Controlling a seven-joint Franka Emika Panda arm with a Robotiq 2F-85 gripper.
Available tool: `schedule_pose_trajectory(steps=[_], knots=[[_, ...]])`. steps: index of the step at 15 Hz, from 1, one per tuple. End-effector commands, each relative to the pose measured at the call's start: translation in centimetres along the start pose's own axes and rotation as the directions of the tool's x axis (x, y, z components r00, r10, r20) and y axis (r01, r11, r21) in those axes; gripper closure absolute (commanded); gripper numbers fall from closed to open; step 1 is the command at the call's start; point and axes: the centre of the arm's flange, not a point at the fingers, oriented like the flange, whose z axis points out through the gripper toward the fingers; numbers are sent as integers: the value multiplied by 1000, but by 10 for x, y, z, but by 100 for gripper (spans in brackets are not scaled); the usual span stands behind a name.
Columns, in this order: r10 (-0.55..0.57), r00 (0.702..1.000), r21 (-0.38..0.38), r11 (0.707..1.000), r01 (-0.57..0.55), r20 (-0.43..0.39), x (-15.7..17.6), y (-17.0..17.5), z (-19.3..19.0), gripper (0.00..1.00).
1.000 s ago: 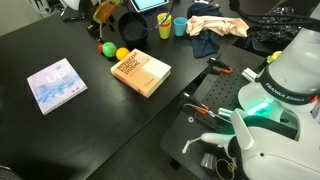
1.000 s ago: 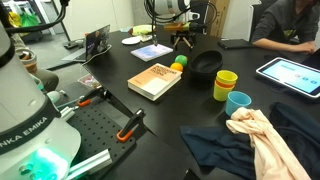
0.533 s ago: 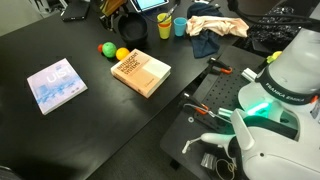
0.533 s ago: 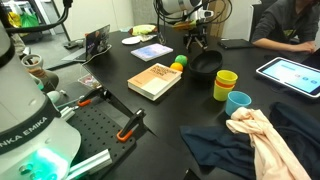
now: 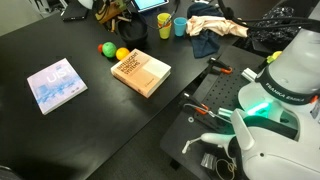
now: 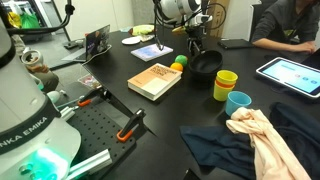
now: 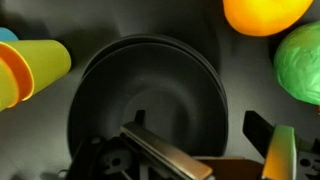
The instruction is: Take the orange and green objects out the black bowl and unstack the black bowls
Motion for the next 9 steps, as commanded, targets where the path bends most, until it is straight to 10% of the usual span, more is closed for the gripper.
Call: schedule_pose_trajectory(steps=[1, 9], knots=[[96, 995, -2, 995, -96, -22, 20, -11, -15, 0], [177, 982, -17, 984, -178, -67, 38, -12, -8, 0]])
